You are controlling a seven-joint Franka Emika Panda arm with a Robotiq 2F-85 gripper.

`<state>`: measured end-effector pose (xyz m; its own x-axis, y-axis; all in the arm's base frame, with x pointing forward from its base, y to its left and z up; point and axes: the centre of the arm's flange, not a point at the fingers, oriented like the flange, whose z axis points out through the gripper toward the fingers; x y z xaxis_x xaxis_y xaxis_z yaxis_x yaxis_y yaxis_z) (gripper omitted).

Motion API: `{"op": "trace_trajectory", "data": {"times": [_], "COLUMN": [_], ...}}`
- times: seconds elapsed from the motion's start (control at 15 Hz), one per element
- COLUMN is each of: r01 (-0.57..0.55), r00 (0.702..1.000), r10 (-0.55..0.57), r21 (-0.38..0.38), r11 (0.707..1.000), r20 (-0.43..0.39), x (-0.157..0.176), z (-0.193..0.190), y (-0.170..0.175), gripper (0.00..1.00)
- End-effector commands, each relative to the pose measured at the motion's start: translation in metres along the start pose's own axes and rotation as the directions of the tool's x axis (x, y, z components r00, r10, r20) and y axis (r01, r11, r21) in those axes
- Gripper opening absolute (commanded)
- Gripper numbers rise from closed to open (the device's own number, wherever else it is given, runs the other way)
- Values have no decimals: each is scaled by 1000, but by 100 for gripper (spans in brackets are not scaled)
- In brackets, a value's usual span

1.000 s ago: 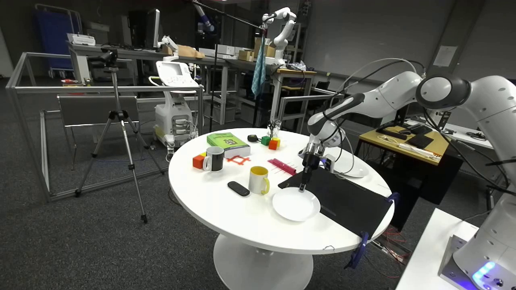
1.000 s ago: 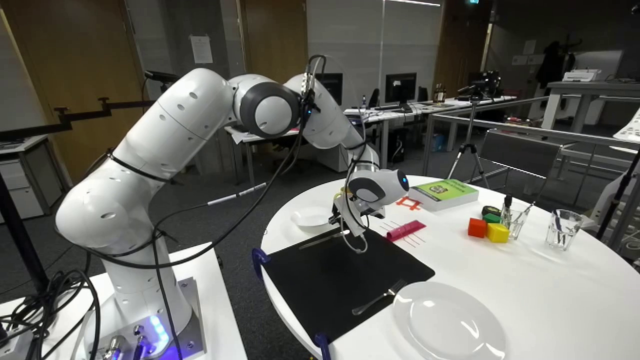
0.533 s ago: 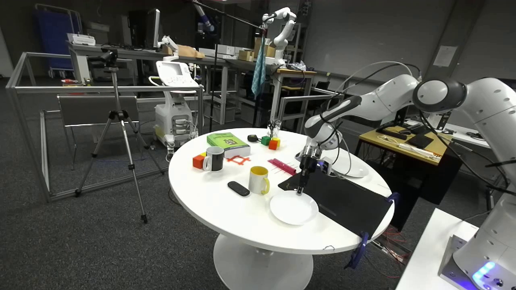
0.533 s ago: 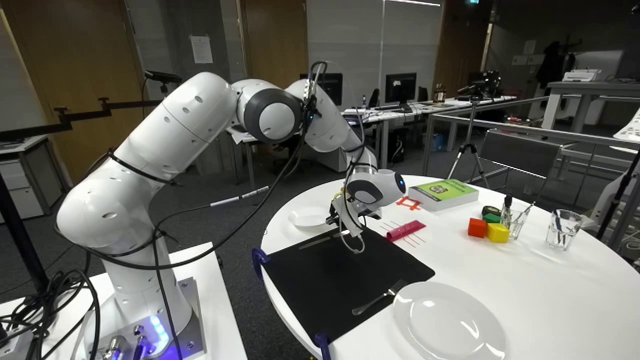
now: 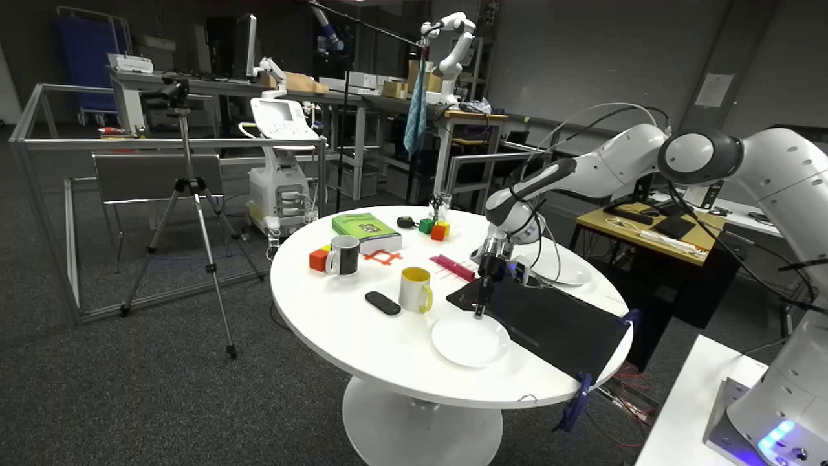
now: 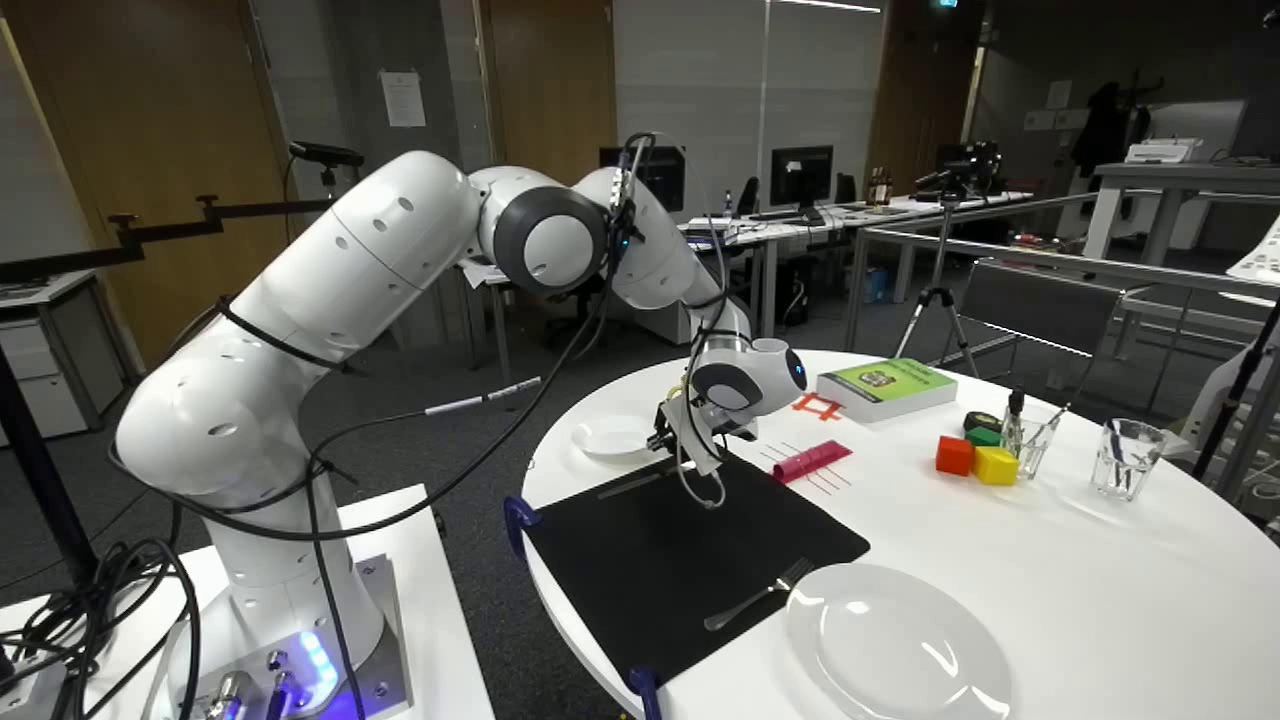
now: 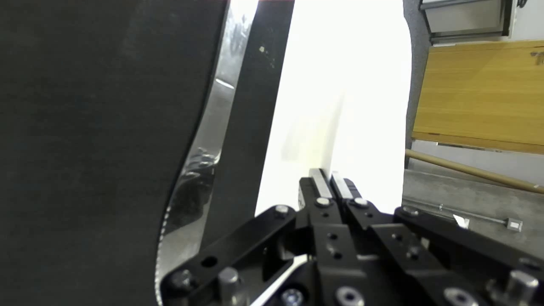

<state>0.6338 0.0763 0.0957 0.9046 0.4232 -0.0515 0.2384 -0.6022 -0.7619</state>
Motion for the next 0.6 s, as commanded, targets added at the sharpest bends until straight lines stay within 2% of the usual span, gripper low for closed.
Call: {"op": "trace_trajectory", "data": {"times": [0.0,0.07,0.13,0.53], "r01": [3,1,0,-5], "r00": [999,999,999,999], "r10": [-4,-2,-1,4], "r21": [15,15,14,16], "r11": [1000,1000,1000,1000], "r20": [33,39,43,51], "x": [8,8,8,7], "z": [-7,-7,-7,-9], "y": [-5,-4,-4,-5], "gripper": [1,9,30,76]}}
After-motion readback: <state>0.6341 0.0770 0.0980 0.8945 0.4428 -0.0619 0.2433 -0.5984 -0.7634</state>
